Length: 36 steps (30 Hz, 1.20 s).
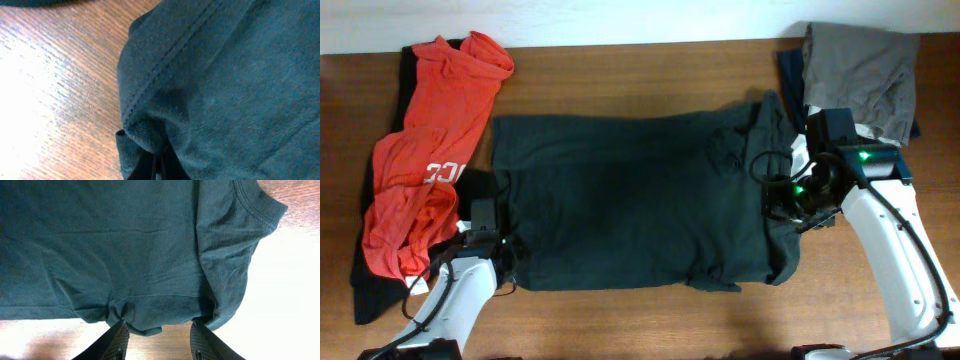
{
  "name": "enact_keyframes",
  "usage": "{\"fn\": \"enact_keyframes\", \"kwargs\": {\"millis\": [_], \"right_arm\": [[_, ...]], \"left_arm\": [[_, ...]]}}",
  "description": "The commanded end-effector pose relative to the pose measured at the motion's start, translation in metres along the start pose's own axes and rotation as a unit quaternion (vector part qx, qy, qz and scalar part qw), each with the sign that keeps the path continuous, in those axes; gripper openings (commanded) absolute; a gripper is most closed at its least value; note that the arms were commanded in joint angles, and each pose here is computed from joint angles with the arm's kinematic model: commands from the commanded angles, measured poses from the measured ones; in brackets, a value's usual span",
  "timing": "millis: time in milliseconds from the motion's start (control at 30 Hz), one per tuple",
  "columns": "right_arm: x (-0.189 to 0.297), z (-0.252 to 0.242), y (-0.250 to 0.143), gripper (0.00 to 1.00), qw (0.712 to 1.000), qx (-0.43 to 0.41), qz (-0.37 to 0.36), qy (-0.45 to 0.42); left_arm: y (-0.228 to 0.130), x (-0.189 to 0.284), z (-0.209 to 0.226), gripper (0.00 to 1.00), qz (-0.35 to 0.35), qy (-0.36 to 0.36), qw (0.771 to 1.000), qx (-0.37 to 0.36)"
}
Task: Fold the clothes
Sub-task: 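Fold the shirt's bottom half up toward the top edge with both grippers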
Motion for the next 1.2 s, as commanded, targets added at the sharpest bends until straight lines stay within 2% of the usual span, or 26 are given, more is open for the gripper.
{"fn": "enact_keyframes", "kwargs": {"millis": [0, 433, 700, 800, 967, 1167], "right_arm": [[-0.002, 0.000, -0.006, 0.45, 1.000, -0.018, 0.013, -0.006], [-0.004, -0.007, -0.036, 0.45, 0.992, -0.091, 0.076, -0.032], [-0.051, -0.020, -0.072, 0.45, 0.979, -0.148, 0.126, -0.054], [-0.064, -0.026, -0.077, 0.45, 0.978, -0.156, 0.125, -0.064], [-0.071, -0.052, -0.085, 0.45, 0.961, -0.205, 0.111, -0.149], [-0.086, -0.056, -0.076, 0.45, 0.964, -0.209, 0.078, -0.147]], "left_arm": [[0.004, 0.002, -0.007, 0.01, -0.001, -0.013, 1.000, 0.000], [0.064, 0.084, -0.053, 0.01, -0.070, -0.090, 0.993, -0.029], [0.070, 0.087, -0.054, 0.01, -0.082, -0.088, 0.992, -0.028], [0.071, 0.087, -0.053, 0.01, -0.084, -0.084, 0.992, -0.028], [0.071, 0.087, -0.052, 0.01, -0.086, -0.082, 0.992, -0.037], [0.071, 0.087, -0.053, 0.01, -0.086, -0.082, 0.992, -0.037]]}}
Point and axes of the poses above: each gripper's point midway between its finger pads, its own x axis back along the fingers, its own z axis along the line the jaws close on, y = z × x, the point moved 2 cm from there along x, back along the fingers, and after that the axes turned 11 degrees about x, right-handed, at the moved point
